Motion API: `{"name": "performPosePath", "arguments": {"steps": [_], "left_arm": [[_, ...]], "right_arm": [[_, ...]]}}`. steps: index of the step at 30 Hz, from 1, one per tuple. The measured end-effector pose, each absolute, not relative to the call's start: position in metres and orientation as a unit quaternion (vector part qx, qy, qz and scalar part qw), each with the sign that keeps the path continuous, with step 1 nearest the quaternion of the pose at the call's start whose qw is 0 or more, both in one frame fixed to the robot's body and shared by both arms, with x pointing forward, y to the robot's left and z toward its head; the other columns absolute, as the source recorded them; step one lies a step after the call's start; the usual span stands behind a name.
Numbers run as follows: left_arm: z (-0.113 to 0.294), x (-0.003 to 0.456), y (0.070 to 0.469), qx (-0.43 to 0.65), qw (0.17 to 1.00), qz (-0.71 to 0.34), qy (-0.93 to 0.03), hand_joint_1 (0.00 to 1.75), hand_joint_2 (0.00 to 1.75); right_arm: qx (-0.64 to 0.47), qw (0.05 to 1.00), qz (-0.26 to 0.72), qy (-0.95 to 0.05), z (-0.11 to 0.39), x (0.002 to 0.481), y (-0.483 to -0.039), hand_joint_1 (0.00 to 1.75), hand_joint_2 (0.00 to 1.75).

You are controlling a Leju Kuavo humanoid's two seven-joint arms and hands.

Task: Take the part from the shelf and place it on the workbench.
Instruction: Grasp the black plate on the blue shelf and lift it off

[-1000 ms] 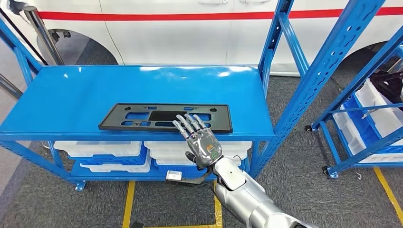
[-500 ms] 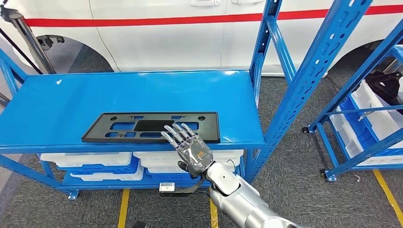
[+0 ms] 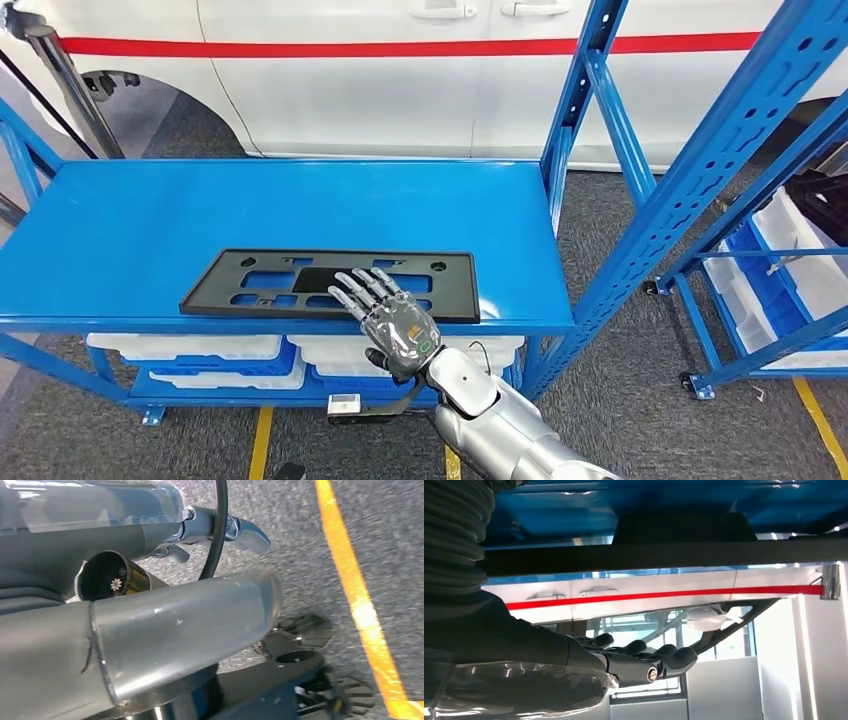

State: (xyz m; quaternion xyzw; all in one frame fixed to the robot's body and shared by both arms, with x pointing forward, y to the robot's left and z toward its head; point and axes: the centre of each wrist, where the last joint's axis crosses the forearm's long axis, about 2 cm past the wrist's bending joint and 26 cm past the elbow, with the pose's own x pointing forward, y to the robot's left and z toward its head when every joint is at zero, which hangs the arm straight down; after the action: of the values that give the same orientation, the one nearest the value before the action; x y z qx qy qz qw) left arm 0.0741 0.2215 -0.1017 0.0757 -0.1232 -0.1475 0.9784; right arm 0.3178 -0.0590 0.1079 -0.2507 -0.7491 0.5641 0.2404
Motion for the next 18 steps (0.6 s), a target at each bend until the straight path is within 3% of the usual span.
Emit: {"name": "performPosePath", "arguments": {"steps": [18], "left_arm": [[-0.102,0.0723,0.2215,0.077,0.979,-0.147,-0.122,0.0,0.0]], "right_arm": [[-0.241,0.237,0.564,-0.753,0.1096,0.3126,-0.0524,0.0,1.75]]}}
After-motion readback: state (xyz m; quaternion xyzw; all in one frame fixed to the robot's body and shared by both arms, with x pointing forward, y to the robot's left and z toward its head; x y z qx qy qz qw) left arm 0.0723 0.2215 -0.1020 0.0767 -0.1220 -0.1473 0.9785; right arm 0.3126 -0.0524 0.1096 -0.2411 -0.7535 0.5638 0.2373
